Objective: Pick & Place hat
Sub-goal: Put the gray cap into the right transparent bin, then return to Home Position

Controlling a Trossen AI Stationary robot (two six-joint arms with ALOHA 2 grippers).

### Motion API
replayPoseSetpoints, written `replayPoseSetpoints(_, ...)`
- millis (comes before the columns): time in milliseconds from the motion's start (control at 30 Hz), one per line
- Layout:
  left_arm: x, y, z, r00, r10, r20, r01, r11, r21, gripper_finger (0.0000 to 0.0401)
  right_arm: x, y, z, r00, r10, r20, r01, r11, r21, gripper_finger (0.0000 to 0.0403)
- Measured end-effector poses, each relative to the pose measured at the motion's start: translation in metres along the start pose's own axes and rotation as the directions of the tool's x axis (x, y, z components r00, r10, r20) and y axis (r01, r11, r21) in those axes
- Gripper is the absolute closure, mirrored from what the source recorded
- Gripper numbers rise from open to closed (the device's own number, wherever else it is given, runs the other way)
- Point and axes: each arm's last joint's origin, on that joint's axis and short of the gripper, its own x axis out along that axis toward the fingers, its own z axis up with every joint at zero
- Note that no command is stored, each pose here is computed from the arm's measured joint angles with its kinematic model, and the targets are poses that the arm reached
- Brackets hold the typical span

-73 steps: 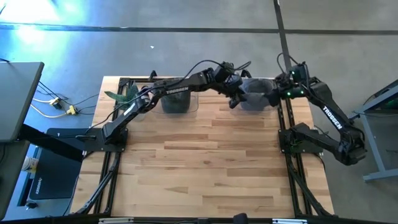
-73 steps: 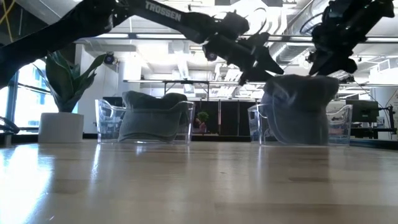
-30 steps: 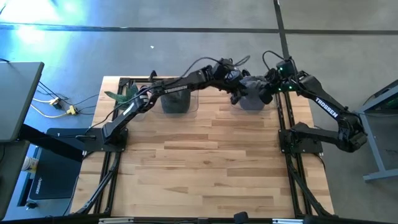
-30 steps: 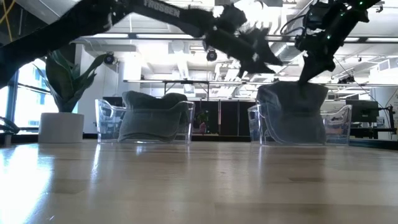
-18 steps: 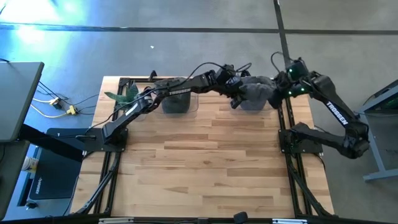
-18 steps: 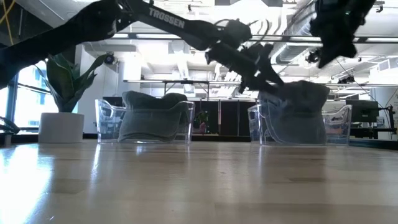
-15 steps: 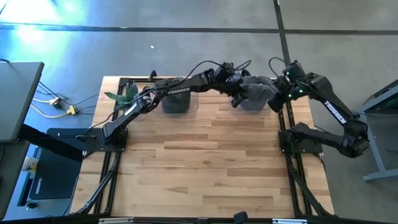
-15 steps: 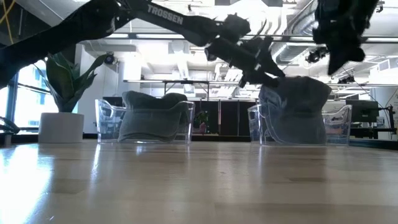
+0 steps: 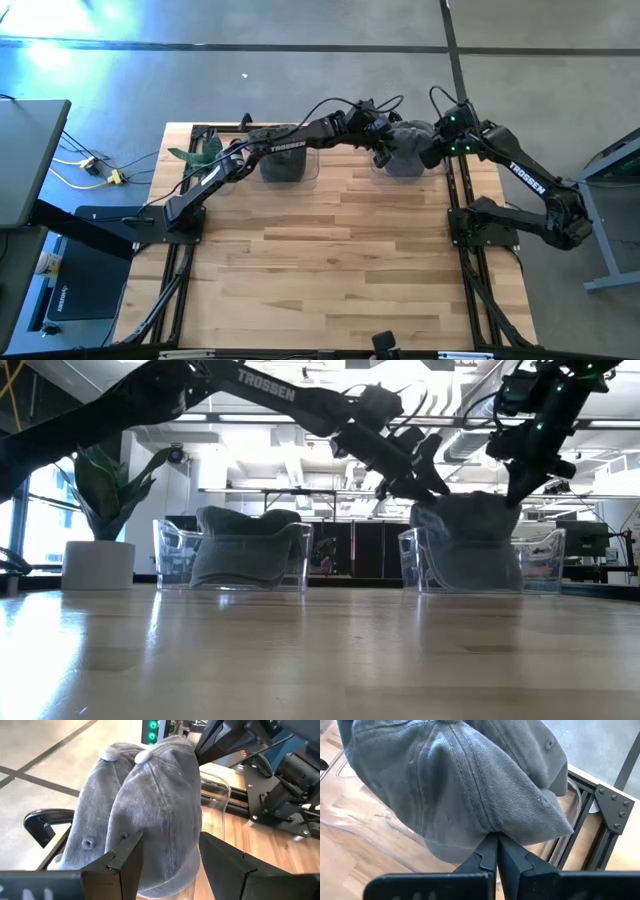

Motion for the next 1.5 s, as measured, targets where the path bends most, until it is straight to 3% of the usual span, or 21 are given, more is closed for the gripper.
replayPoseSetpoints(233,-0.006,-0.003,0.004,0.999,-0.049,-0.015,0.048,0.999,-0.01,0.0216,-0.014,0.0,0.002,1.0,0.012,-0.012,-0.012,0.999,0.046,0.0399)
replayPoseSetpoints(367,-0.02,-0.008,0.016,0.99,-0.142,-0.002,0.142,0.99,-0.018,0.0216,-0.029,0.002,0.0,0.998,0.068,0.001,-0.068,0.995,0.077,0.0401)
replayPoseSetpoints(600,-0.039,-0.017,0.025,0.947,-0.317,-0.052,0.316,0.948,-0.038,0.0216,-0.054,0.007,-0.011,0.959,0.274,0.072,-0.278,0.959,0.053,0.0395)
replayPoseSetpoints(767,-0.056,-0.018,0.032,0.948,-0.303,-0.097,0.298,0.953,-0.057,0.0216,-0.063,0.011,-0.016,0.906,0.413,0.094,-0.412,0.911,-0.03,0.0401)
replayPoseSetpoints(900,-0.068,-0.018,0.036,0.943,-0.309,-0.121,0.308,0.951,-0.035,0.0219,-0.065,0.015,-0.014,0.844,0.526,0.105,-0.515,0.85,-0.115,0.0399)
replayPoseSetpoints(1000,-0.078,-0.017,0.04,0.929,-0.343,-0.14,0.346,0.938,-0.003,0.0244,-0.068,0.019,-0.011,0.781,0.612,0.124,-0.59,0.788,-0.175,0.0401)
replayPoseSetpoints(1167,-0.104,-0.018,0.05,0.907,-0.39,-0.161,0.399,0.916,0.033,0.033,-0.078,0.032,0.0,0.673,0.711,0.204,-0.665,0.703,-0.252,0.0402)
replayPoseSetpoints(1267,-0.111,-0.018,0.05,0.902,-0.388,-0.19,0.402,0.915,0.043,0.0385,-0.089,0.043,0.007,0.622,0.724,0.299,-0.664,0.689,-0.289,0.0402)
replayPoseSetpoints(1333,-0.12,-0.02,0.048,0.893,-0.382,-0.24,0.397,0.918,0.016,0.0392,-0.097,0.052,0.01,0.582,0.733,0.352,-0.666,0.678,-0.31,0.0402)
replayPoseSetpoints(1433,-0.13,-0.031,0.056,0.905,-0.361,-0.227,0.384,0.921,0.067,0.0383,-0.105,0.068,0.01,0.536,0.752,0.382,-0.671,0.655,-0.347,0.0402)
replayPoseSetpoints(1500,-0.141,-0.039,0.058,0.902,-0.357,-0.244,0.383,0.921,0.068,0.0387,-0.104,0.081,0.005,0.484,0.787,0.383,-0.694,0.612,-0.38,0.0402)
